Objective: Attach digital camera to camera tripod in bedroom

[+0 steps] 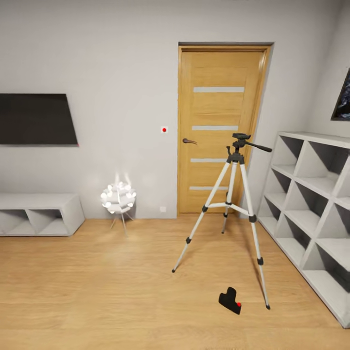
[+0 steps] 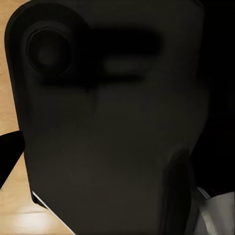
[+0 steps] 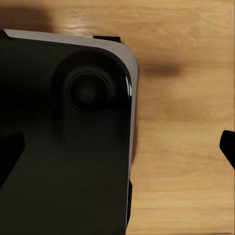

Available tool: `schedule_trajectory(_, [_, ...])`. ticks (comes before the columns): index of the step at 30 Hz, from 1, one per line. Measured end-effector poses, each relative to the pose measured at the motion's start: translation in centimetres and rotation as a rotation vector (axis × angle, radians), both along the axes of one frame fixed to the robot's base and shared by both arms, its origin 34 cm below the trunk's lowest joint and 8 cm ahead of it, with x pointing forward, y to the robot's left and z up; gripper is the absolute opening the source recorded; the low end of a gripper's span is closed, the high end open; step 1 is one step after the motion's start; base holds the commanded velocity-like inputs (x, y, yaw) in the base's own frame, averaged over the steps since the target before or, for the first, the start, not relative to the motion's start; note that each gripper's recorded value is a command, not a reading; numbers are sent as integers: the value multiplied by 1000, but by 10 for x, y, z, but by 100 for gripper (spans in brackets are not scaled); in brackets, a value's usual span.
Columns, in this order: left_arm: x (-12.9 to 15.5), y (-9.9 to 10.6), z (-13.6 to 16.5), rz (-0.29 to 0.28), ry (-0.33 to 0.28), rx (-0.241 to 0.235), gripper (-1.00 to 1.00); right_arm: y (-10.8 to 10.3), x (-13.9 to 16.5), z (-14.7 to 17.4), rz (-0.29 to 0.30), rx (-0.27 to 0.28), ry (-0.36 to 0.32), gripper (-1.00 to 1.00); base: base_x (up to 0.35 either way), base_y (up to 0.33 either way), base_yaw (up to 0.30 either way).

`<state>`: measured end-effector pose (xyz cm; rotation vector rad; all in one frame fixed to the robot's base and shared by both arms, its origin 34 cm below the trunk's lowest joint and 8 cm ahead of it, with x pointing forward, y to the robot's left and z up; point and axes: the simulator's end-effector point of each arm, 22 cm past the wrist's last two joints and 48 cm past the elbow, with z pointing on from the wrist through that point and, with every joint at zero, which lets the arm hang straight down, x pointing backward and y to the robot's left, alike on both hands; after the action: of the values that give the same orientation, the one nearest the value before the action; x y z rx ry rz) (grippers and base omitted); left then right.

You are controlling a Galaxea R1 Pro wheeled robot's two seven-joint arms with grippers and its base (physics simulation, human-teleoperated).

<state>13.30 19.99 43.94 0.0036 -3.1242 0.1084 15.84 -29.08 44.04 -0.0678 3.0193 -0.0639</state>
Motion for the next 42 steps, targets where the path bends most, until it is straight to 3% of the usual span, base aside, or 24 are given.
schedule_trajectory(16, [-3, 6, 0, -2, 8, 8, 100, 16, -3, 0, 9, 75, 9, 100, 0, 0, -299])
schedule_trajectory(42, [-13, 14, 0, -3, 35, 19, 100, 18, -13, 0, 11, 85, 35, 100, 8, 0, -197])
